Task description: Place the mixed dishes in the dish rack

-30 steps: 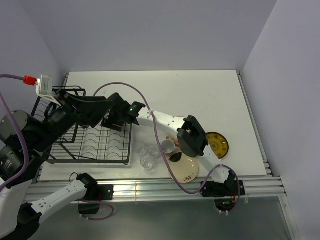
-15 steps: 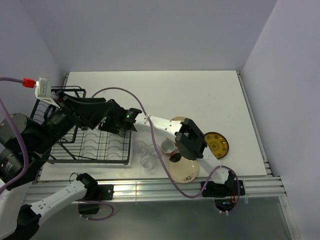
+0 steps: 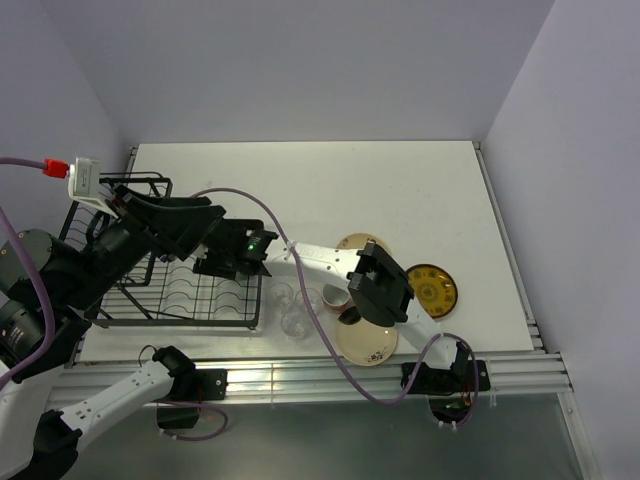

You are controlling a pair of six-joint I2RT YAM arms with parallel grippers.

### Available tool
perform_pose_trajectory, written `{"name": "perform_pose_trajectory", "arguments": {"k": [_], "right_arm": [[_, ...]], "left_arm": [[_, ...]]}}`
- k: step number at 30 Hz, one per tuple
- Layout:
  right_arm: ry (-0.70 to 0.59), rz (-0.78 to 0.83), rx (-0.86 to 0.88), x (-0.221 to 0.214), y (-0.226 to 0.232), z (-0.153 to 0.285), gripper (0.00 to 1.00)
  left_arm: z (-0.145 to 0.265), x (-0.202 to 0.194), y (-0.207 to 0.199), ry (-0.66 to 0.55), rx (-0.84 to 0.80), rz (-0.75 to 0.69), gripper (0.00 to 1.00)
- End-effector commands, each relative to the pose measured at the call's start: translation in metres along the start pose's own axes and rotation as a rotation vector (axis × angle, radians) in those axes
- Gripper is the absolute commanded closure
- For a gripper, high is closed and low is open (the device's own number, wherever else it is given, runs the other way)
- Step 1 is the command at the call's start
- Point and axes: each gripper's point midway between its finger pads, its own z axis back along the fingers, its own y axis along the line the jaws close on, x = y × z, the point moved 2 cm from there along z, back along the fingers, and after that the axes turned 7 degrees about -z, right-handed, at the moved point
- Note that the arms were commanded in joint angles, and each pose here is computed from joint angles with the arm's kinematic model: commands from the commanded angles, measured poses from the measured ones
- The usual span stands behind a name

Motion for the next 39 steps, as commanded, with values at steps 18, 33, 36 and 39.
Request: {"name": "perform_pose_trajectory", "arguments": {"k": [18, 33, 36, 39], "right_arm": [[-0.122, -0.066, 0.032, 0.031, 0.021, 0.040, 0.17], [-0.047, -0.431, 0.048, 0.038, 0.004, 0.087, 0.35], [-0.008, -0.561, 0.074, 0.022, 0.006, 0.086, 0.84], [0.040, -0.715, 0.133, 0.017, 0.008, 0.085, 1.00]], "left_arm": [[-0.001, 0.018, -0.010, -0.043, -0.026, -0.019, 0.33], [0.003, 0.040, -0.012, -0.075, 0.037, 0.022, 0.34], [0.001, 0.051, -0.017, -0.096, 0.040, 0.044, 0.41], [-0.005, 0.054, -0.020, -0.083, 0.032, 0.057, 0.61]]}}
